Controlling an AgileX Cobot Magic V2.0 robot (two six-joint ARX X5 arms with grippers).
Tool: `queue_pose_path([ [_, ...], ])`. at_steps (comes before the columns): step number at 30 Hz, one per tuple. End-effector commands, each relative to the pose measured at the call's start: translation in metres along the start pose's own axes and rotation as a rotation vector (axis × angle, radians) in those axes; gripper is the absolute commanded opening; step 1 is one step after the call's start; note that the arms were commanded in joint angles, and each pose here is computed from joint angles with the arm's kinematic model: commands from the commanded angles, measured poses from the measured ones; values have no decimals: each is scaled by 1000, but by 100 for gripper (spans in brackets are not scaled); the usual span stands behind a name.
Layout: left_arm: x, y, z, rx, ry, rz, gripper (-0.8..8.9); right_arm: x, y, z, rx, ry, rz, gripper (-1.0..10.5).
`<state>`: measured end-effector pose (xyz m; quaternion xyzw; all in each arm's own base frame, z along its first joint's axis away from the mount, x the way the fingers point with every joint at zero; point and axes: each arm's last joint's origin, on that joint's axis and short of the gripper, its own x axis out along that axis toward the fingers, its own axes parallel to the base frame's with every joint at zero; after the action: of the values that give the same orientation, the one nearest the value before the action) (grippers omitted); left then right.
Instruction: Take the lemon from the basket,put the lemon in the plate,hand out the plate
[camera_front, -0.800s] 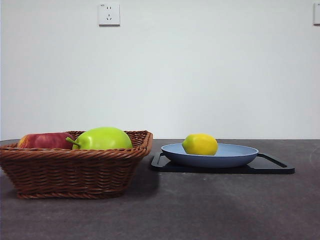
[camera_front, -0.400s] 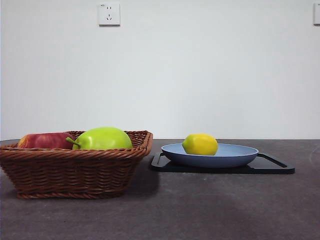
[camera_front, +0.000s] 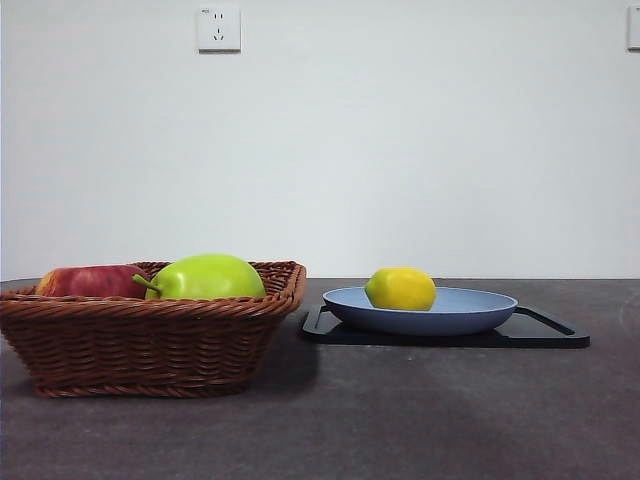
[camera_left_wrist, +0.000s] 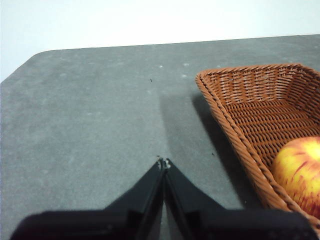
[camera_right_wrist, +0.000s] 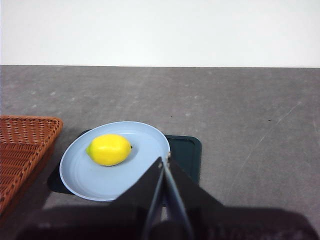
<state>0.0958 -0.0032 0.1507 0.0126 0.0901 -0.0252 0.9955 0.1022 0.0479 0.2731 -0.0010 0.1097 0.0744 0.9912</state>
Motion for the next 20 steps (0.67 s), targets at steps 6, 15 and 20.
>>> queue_pose_path([
  [6,0,1,-1,-9,-4,10,8,-1,1,2,17,-12,2,4],
  [15,0,1,-1,-9,-4,8,8,-1,1,2,17,-12,2,4],
  [20,0,1,-1,-8,-5,7,8,-1,1,2,17,-12,2,4],
])
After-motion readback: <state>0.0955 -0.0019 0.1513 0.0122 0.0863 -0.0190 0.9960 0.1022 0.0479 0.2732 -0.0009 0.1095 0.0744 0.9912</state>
